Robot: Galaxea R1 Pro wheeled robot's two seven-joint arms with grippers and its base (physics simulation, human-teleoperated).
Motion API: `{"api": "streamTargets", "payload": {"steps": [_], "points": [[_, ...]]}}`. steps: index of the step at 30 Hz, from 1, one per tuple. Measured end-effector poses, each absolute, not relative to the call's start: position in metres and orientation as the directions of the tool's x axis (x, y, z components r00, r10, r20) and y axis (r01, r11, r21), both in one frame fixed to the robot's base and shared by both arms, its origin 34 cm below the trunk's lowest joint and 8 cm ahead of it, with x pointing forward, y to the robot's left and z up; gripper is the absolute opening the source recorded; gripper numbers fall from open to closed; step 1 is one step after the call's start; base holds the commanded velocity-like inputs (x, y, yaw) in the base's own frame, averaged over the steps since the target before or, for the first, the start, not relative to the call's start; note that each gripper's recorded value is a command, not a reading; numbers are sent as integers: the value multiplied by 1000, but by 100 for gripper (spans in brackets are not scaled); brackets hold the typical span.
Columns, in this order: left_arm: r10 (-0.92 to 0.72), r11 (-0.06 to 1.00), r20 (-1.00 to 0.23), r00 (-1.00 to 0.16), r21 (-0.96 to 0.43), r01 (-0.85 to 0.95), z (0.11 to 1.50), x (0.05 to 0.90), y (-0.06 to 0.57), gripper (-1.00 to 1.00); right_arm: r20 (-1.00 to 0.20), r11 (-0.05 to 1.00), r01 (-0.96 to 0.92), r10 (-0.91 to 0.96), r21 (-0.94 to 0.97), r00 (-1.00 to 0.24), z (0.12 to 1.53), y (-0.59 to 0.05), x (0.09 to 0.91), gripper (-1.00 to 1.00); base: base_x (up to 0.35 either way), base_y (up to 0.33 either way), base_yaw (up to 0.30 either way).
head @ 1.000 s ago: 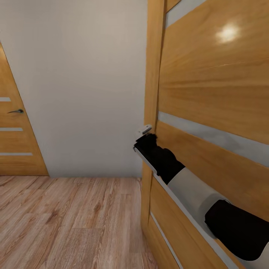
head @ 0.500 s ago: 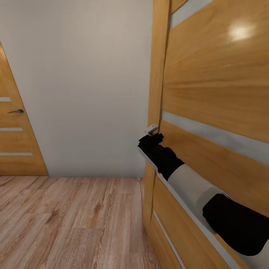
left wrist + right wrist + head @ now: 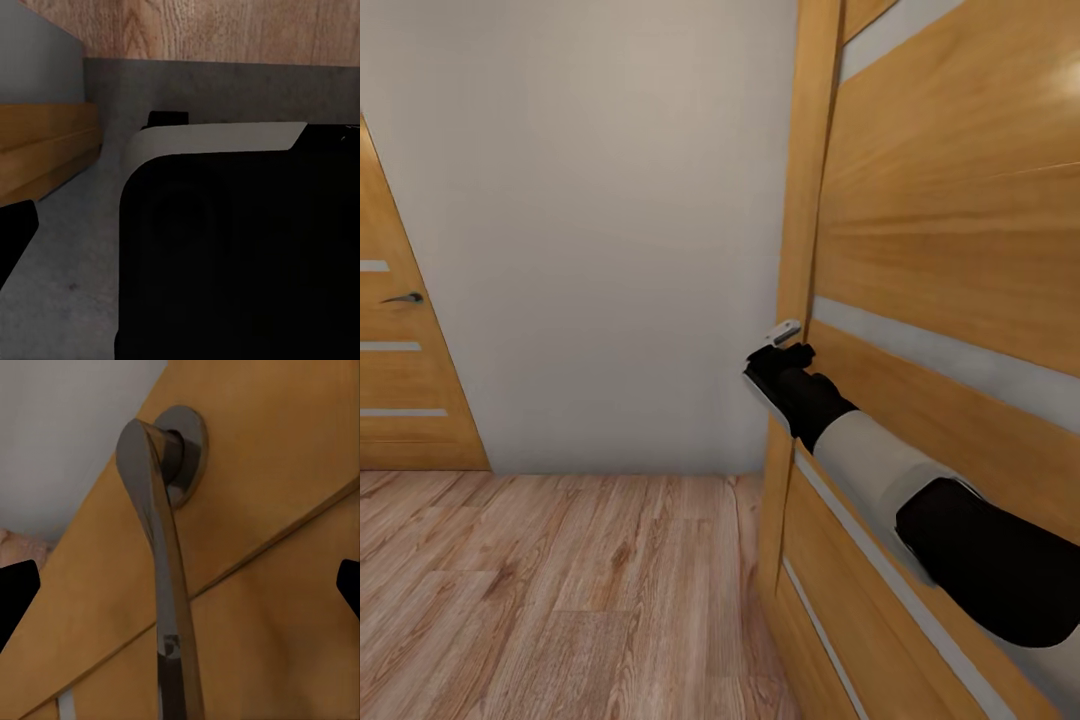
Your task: Move the two storage containers from the living room to the garage. In the garage, place one container on the floor and stack the other container on top of it (either order is fine).
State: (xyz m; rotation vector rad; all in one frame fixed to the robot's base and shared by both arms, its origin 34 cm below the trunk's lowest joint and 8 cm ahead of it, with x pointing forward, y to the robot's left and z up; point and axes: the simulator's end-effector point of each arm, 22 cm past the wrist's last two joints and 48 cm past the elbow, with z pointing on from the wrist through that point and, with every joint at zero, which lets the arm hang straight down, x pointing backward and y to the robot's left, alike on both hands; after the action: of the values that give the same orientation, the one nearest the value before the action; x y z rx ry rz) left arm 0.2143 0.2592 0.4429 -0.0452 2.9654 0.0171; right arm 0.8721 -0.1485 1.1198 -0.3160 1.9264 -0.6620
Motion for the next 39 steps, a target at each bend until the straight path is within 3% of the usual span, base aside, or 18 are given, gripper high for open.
{"api": "streamTargets", "payload": {"steps": [39], "points": [[-31,999,-174,-984,12,-34,443,214,260,100,-768,789,188,-465,-585,-441,1167,-200,894,100,0,0,0]]}}
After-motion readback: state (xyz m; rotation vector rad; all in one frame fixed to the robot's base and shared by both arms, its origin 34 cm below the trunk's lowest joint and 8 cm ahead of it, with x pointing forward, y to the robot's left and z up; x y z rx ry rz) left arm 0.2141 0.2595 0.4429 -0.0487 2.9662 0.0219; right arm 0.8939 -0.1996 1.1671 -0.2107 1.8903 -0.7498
